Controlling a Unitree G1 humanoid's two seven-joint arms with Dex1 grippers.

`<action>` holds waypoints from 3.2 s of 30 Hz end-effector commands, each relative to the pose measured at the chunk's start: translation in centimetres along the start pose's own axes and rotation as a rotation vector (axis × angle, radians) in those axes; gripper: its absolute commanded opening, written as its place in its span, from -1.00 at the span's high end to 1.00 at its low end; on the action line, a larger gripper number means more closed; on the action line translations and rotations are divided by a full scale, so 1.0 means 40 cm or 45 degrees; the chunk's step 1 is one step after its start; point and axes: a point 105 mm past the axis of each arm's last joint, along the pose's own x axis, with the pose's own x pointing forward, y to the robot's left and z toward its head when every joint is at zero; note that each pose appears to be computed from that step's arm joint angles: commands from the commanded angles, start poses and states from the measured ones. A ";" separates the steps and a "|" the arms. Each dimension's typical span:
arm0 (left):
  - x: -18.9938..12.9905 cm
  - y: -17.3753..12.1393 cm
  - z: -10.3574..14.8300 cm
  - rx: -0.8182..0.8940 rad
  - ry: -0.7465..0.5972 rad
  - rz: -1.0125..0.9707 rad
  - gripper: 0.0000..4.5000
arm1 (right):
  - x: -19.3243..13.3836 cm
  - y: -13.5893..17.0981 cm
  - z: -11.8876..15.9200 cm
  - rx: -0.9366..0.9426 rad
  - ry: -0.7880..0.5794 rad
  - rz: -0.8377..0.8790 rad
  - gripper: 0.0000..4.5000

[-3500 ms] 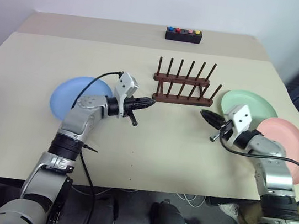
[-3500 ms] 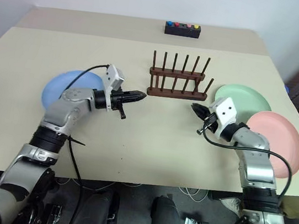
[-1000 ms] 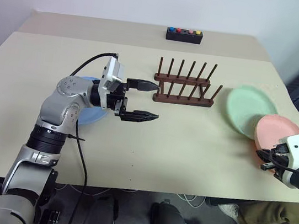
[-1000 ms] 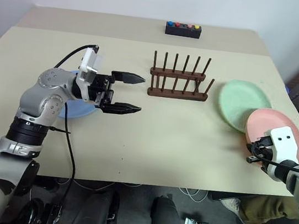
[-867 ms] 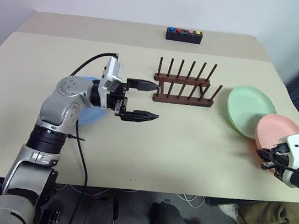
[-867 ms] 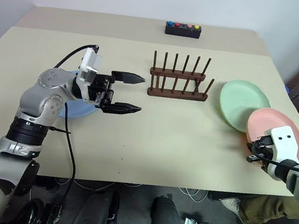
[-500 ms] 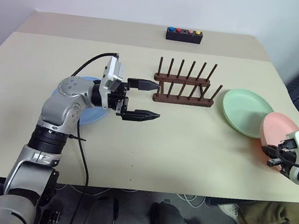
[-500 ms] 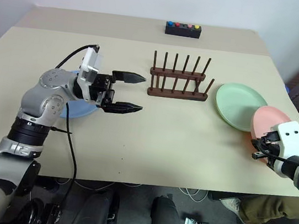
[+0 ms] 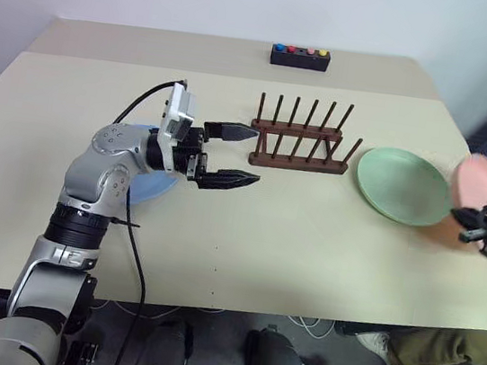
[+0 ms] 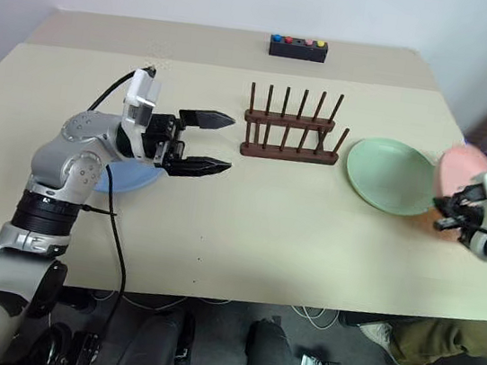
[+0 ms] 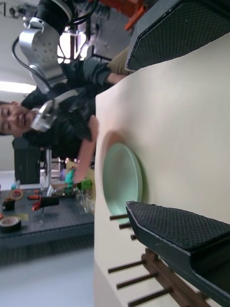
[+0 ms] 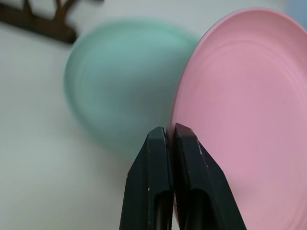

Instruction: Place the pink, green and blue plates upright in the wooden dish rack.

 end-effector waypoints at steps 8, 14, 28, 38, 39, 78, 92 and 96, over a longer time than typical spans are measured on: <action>0.000 0.040 0.024 0.060 -0.025 0.156 -1.00 | 0.017 0.000 0.200 0.238 -0.474 0.110 0.99; -0.008 0.048 0.021 0.074 -0.007 0.236 -1.00 | 0.066 0.037 0.310 0.382 -0.685 0.323 0.99; -0.024 0.030 0.028 0.088 -0.017 0.319 -1.00 | 0.098 0.070 0.415 0.826 -0.850 0.831 0.99; -0.021 0.022 0.028 0.064 -0.021 0.300 -1.00 | 0.129 0.064 0.427 0.977 -0.881 0.991 0.99; -0.022 0.022 0.028 0.065 -0.021 0.302 -1.00 | 0.132 0.065 0.428 0.982 -0.881 0.996 0.99; -0.034 0.000 0.033 0.059 -0.011 0.298 -1.00 | 0.211 0.123 0.321 1.159 -0.607 1.130 0.99; -0.032 -0.004 0.035 0.053 -0.015 0.295 -1.00 | 0.239 0.146 0.304 1.109 -0.554 1.089 0.99; -0.033 -0.007 0.035 0.051 -0.015 0.298 -1.00 | 0.236 0.151 0.305 1.129 -0.545 1.116 0.86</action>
